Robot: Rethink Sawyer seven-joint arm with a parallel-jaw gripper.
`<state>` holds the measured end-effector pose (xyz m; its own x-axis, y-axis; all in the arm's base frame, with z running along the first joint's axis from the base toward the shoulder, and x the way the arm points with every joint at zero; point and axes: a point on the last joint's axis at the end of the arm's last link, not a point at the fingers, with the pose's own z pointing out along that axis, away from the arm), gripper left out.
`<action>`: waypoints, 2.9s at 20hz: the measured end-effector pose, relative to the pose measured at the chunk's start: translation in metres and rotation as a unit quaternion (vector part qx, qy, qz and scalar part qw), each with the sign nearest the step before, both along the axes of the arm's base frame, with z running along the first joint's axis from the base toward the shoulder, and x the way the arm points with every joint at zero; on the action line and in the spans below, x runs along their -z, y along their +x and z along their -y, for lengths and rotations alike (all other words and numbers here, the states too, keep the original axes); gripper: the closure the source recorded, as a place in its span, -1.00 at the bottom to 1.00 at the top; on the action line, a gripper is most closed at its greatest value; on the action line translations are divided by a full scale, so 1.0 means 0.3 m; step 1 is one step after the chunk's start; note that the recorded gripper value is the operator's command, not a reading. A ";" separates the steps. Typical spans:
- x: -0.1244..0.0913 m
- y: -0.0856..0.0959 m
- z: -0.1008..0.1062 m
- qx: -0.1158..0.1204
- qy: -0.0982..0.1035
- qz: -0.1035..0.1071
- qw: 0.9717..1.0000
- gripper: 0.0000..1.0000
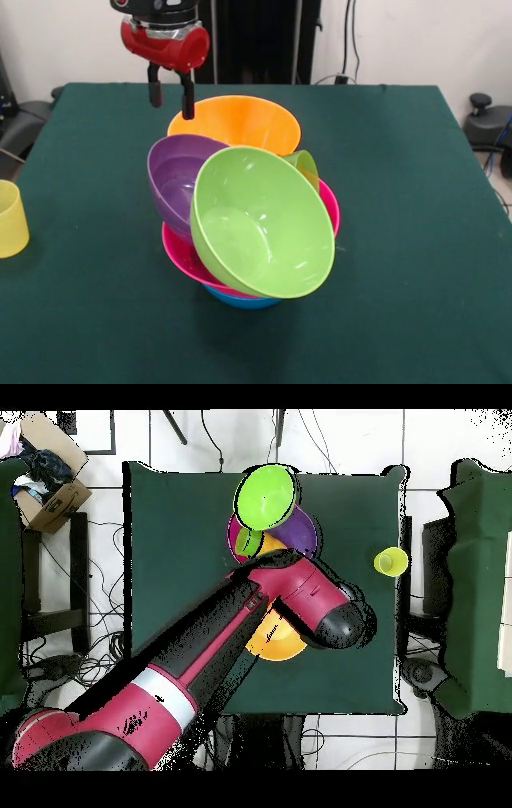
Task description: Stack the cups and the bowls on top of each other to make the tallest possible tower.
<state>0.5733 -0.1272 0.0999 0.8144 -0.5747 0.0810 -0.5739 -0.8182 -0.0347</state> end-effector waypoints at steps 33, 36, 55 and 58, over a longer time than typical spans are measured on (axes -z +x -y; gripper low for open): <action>0.032 -0.020 0.022 -0.164 0.020 -0.022 0.986 -1.00; 0.061 -0.031 0.041 -0.178 0.035 -0.019 0.983 -1.00; 0.165 -0.069 0.101 -0.250 0.085 -0.002 0.965 -1.00; 0.183 -0.069 0.101 -0.255 0.092 0.003 0.963 -1.00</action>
<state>0.5525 -0.1575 0.0451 0.9941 -0.1061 0.0207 -0.0995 -0.9729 -0.2088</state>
